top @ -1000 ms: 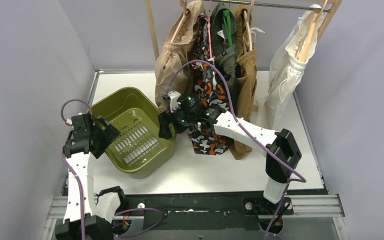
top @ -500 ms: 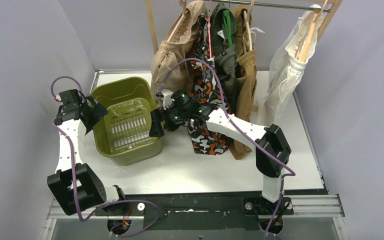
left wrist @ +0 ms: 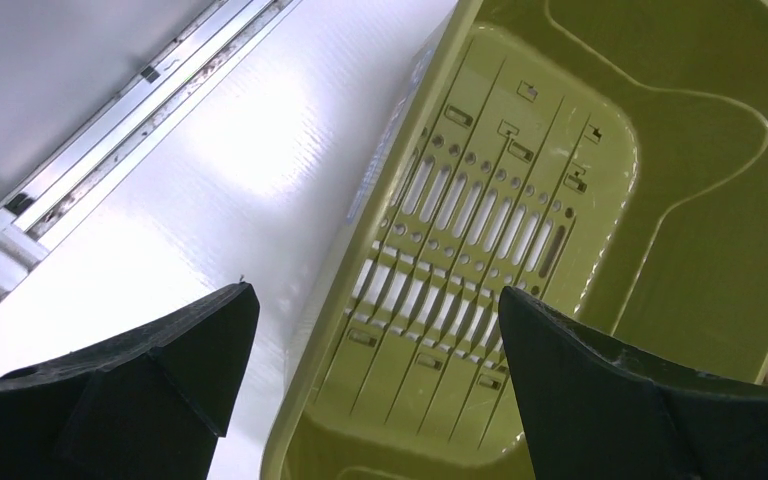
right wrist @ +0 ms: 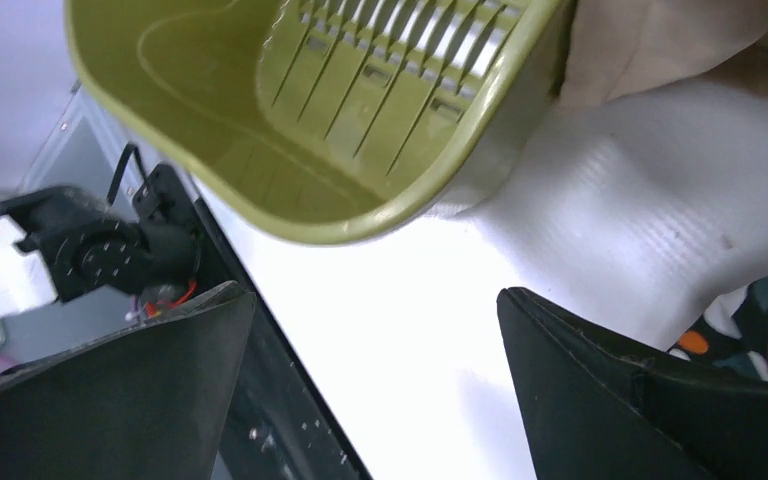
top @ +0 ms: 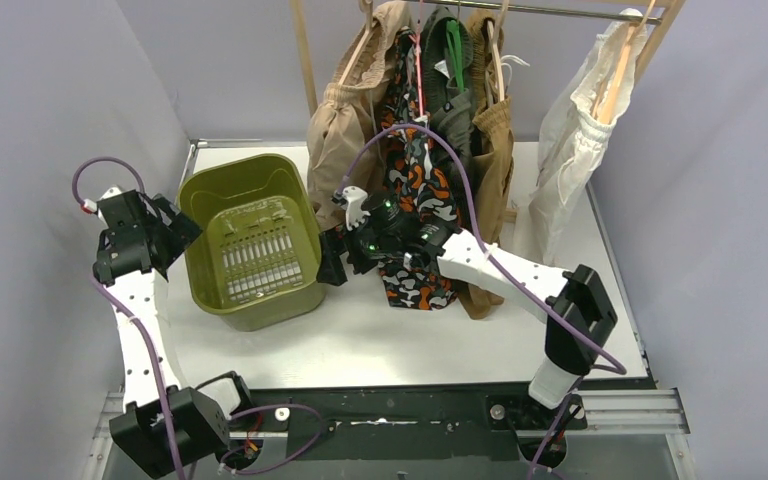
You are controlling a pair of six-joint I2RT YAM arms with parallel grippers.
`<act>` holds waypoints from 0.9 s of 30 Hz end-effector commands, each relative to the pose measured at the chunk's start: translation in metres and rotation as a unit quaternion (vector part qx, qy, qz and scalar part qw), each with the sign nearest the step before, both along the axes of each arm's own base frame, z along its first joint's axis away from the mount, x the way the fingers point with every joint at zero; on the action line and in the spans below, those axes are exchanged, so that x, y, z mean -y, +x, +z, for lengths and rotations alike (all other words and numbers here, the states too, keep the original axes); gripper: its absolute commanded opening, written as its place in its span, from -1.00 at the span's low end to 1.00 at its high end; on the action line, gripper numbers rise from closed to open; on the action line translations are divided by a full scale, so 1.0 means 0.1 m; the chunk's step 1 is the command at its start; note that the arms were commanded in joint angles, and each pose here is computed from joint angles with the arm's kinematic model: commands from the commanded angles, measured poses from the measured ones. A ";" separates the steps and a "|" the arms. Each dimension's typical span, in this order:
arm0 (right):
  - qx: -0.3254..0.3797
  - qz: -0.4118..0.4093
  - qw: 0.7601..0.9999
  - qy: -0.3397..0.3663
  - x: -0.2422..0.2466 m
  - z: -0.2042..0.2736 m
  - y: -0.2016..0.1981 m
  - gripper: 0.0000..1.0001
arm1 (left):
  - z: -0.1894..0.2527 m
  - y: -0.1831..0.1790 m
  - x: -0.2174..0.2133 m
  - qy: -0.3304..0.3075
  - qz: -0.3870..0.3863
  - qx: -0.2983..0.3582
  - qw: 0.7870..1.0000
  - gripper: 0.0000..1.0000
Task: Remove the shorts from the hanger
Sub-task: Adjust the shorts on the hanger.
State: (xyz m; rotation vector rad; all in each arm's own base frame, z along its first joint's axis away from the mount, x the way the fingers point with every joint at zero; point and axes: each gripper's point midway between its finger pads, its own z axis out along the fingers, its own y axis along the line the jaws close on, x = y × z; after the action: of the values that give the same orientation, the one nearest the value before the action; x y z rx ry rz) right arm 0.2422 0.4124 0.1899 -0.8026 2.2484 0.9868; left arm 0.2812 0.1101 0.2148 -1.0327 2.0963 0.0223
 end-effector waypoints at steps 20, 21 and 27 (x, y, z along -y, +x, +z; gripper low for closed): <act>0.049 0.075 0.986 0.141 -0.76 0.77 0.05 0.91 | 0.12 -0.37 0.57 -0.068 -0.037 0.057 0.995 0.85; 0.065 0.059 0.989 0.121 -0.67 0.76 0.11 0.91 | 0.10 -0.36 0.61 -0.076 -0.045 0.058 0.994 0.85; 0.154 0.025 0.987 0.027 -0.10 0.68 0.06 0.97 | -0.16 -0.37 0.78 -0.119 -0.061 0.036 0.990 0.85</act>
State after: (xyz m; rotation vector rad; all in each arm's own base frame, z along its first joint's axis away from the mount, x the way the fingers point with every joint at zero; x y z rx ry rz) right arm 0.2473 0.4626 0.2236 -0.9019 2.0680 1.0901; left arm 0.2357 0.0453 0.2014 -1.0508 2.1374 -0.2307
